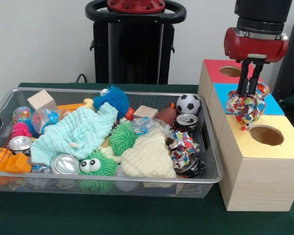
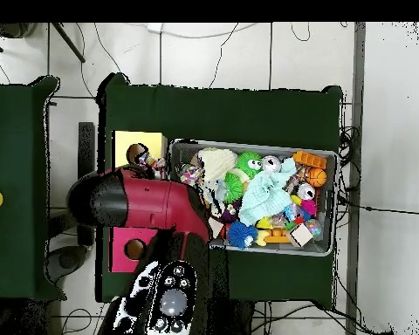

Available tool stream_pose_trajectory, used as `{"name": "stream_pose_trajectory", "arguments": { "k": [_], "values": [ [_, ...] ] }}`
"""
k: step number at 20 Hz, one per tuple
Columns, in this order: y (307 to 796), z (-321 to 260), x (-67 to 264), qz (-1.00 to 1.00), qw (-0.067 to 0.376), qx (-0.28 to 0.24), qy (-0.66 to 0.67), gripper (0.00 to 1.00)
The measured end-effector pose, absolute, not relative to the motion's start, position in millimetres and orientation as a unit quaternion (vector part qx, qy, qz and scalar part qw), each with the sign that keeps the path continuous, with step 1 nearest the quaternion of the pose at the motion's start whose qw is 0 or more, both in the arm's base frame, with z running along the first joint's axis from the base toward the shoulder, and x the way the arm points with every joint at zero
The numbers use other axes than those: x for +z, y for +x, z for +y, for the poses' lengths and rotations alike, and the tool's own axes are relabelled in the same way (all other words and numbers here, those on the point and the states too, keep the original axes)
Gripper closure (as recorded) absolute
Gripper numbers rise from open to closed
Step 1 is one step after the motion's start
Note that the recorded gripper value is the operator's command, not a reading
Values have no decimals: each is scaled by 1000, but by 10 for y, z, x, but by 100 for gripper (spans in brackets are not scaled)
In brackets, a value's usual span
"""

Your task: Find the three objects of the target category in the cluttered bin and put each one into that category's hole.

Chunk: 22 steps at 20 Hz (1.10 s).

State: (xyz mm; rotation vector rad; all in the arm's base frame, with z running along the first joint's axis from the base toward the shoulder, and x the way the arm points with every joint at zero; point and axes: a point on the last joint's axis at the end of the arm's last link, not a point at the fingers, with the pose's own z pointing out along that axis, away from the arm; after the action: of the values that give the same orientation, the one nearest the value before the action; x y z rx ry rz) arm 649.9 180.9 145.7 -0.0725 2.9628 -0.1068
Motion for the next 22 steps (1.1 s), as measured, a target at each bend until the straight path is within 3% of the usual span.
{"name": "stream_pose_trajectory", "arguments": {
  "k": [12,22],
  "values": [
    [6427,2072,1310,996,80,-33,10,100],
    [6620,2152,1488,996,78,-37,26,100]
  ]
}}
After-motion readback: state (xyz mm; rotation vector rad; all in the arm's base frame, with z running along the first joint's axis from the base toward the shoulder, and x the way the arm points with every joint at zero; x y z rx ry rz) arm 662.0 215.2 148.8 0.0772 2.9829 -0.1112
